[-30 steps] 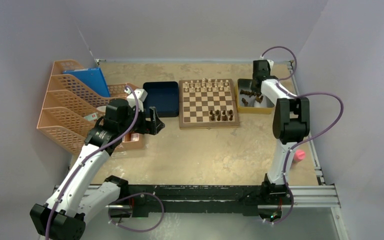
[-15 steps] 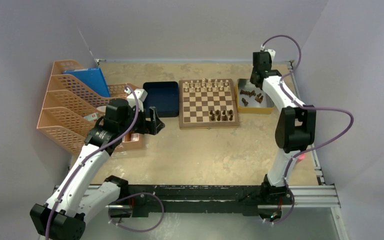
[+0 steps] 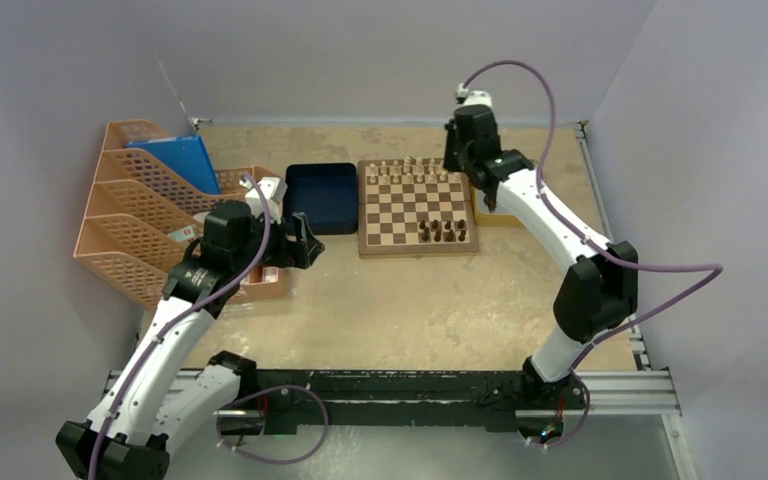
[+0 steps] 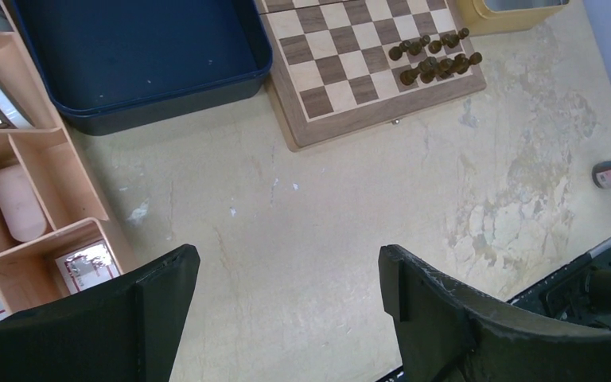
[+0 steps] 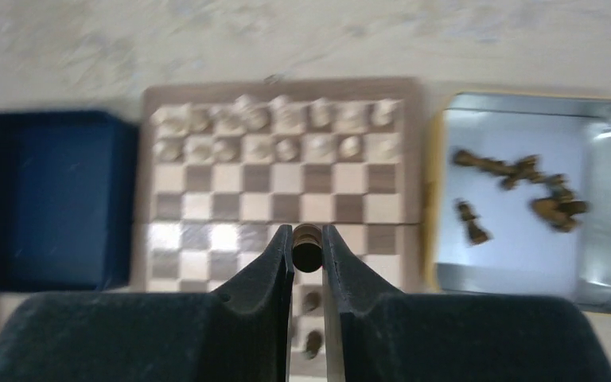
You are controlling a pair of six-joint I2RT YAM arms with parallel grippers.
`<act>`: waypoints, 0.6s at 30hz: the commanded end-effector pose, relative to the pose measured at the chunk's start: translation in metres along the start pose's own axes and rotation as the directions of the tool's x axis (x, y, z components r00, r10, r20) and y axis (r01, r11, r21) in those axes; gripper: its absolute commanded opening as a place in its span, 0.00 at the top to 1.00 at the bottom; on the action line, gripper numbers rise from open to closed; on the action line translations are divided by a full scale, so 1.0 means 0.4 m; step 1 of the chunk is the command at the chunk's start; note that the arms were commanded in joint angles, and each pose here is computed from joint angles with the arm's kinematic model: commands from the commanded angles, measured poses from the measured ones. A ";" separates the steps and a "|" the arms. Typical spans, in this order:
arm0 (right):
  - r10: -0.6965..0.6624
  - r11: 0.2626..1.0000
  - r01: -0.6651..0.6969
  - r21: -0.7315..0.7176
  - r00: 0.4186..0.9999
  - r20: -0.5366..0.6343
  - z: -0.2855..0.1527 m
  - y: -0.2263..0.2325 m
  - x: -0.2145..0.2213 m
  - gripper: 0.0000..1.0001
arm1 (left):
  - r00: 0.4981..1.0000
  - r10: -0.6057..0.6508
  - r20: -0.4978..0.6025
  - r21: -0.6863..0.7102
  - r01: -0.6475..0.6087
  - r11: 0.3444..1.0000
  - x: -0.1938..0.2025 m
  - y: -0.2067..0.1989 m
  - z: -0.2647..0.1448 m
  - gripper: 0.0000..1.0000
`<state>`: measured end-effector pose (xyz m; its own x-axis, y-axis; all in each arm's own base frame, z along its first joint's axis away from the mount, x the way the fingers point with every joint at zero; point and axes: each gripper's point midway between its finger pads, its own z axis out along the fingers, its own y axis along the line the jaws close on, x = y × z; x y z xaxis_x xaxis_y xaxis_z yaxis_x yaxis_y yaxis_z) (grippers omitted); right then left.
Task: Set up the chess pieces on the board
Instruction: Place the chess piece on the chessboard.
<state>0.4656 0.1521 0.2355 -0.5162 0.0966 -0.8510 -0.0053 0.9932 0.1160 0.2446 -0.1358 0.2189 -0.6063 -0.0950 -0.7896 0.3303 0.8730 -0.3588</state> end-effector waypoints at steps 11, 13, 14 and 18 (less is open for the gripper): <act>-0.120 0.946 0.074 -0.316 0.985 -0.127 -0.066 0.397 0.280 0.87 | 0.989 -0.004 0.149 -0.178 0.030 0.984 -0.065 0.063 -0.060 0.15; -0.141 0.943 0.091 -0.319 0.980 -0.138 -0.066 0.420 0.306 0.87 | 0.985 -0.004 0.170 -0.197 0.038 0.980 -0.072 0.070 -0.071 0.15; -0.146 0.945 0.095 -0.313 0.979 -0.143 -0.062 0.425 0.316 0.87 | 0.983 -0.005 0.186 -0.211 0.045 0.976 -0.079 0.075 -0.079 0.14; -0.179 0.941 0.119 -0.318 0.969 -0.168 -0.058 0.458 0.360 0.87 | 0.970 -0.005 0.242 -0.243 0.066 0.968 -0.095 0.088 -0.109 0.13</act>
<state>0.3669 0.3366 0.1340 -0.6640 -0.1292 -0.7364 -0.3524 0.9228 0.1559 0.2457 -0.0944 0.2356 -0.5002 -0.1589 -0.8512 0.1643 0.9477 -0.2734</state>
